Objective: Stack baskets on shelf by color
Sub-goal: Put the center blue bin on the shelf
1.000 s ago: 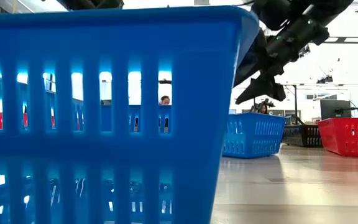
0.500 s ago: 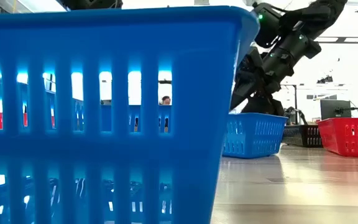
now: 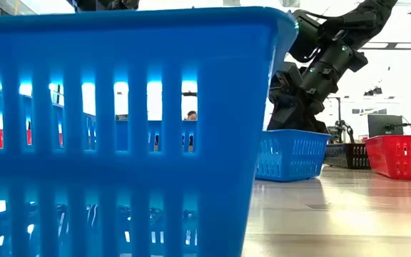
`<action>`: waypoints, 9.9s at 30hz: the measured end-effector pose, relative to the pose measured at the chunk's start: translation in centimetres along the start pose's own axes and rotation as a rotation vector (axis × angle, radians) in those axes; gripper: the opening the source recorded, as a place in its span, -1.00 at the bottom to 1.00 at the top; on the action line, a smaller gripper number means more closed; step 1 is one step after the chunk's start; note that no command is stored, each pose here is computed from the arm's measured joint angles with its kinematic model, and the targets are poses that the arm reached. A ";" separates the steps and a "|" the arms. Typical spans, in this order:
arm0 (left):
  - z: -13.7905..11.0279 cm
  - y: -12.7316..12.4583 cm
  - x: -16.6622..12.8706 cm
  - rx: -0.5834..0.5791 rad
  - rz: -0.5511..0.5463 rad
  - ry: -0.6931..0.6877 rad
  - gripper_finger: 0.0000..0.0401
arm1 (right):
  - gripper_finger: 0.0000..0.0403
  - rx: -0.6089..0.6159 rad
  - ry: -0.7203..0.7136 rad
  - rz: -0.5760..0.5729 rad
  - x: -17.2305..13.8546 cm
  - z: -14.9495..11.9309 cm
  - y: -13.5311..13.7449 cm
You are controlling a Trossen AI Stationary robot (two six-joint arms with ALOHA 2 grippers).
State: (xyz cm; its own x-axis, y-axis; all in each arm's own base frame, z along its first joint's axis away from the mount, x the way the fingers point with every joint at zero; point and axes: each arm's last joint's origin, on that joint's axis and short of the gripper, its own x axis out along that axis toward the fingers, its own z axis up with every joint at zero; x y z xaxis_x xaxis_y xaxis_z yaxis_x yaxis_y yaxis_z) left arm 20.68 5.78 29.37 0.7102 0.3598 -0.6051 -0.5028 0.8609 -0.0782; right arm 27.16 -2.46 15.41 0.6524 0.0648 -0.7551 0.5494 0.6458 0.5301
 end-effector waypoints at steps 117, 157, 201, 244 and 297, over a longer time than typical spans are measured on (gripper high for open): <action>-0.4 -15.3 5.1 0.571 0.018 0.279 -0.35 | -1.00 0.249 -0.528 -0.114 0.3 6.0 12.0; -1.0 -14.5 6.1 0.574 0.069 0.368 -0.98 | -0.71 0.144 -0.481 -0.053 0.3 5.4 13.1; -3.2 0.8 -2.4 0.571 0.250 0.273 -0.99 | -0.30 -0.133 -0.675 0.052 -11.7 8.3 13.3; -5.0 7.4 5.7 0.730 0.098 0.463 -0.99 | -0.30 -0.155 -0.658 0.058 -11.9 10.0 11.8; -1.1 7.1 3.7 0.389 0.174 0.416 -0.59 | -0.30 -0.182 -0.649 0.062 -11.9 10.0 11.8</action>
State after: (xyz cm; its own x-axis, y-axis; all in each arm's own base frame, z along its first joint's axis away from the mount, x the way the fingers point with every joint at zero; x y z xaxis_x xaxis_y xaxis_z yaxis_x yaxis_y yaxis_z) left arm 19.23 12.85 25.70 0.3409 0.4041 -0.8488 -0.3217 0.8985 0.2985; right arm 31.10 -3.25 34.46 0.8923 -0.3272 -0.3111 0.4414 0.7774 0.4482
